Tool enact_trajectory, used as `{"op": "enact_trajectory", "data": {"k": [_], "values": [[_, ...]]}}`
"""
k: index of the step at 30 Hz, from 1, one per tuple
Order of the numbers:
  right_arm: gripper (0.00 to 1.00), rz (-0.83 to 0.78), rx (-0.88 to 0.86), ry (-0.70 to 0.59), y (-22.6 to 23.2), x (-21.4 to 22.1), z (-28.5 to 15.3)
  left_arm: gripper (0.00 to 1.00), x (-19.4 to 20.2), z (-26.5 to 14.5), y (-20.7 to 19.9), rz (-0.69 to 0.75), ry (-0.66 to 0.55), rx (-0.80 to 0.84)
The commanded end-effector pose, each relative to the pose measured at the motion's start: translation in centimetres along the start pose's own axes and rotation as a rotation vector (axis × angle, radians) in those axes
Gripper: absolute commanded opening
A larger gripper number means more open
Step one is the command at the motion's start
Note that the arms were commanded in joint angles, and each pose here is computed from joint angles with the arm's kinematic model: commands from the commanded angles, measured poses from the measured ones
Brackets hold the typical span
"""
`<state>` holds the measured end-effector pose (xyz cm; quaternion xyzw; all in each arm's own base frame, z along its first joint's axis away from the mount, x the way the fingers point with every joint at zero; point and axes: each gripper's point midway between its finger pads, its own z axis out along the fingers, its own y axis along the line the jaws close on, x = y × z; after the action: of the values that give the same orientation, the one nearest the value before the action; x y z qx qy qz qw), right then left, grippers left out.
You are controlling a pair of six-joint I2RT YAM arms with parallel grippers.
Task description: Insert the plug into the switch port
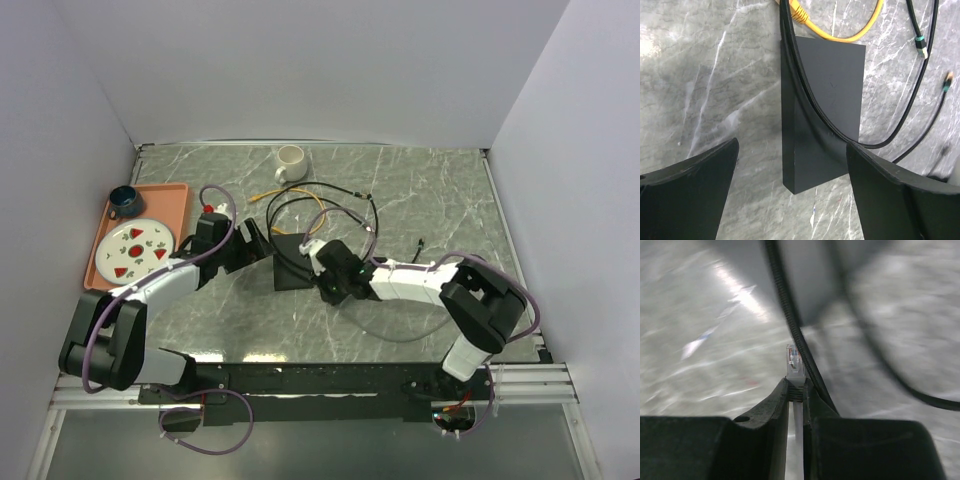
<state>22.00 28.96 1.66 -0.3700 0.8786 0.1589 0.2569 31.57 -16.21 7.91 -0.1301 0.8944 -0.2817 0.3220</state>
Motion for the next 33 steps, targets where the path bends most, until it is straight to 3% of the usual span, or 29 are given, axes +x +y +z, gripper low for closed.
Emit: {"op": "enact_trajectory", "data": {"k": [1, 6, 12, 26, 33], "values": [[0.00, 0.044, 0.136, -0.032, -4.0, -2.2, 0.0, 0.93, -1.1, 0.7, -1.1, 0.027, -0.026, 0.055], [0.00, 0.079, 0.184, -0.038, -6.0, -3.5, 0.0, 0.93, -1.0, 1.3, -0.7, 0.032, -0.018, 0.044], [0.00, 0.055, 0.123, -0.039, -5.1, -4.7, 1.2, 0.92, -0.8, 2.3, -0.3, 0.031, 0.000, 0.035], [0.00, -0.186, -0.078, -0.006, 5.0, -5.3, 2.9, 0.93, -0.7, 3.5, 0.9, 0.045, 0.004, -0.010], [0.00, -0.194, -0.049, 0.010, 4.7, -5.5, 3.4, 0.93, -1.1, 3.1, 1.4, 0.070, -0.013, -0.041]]}}
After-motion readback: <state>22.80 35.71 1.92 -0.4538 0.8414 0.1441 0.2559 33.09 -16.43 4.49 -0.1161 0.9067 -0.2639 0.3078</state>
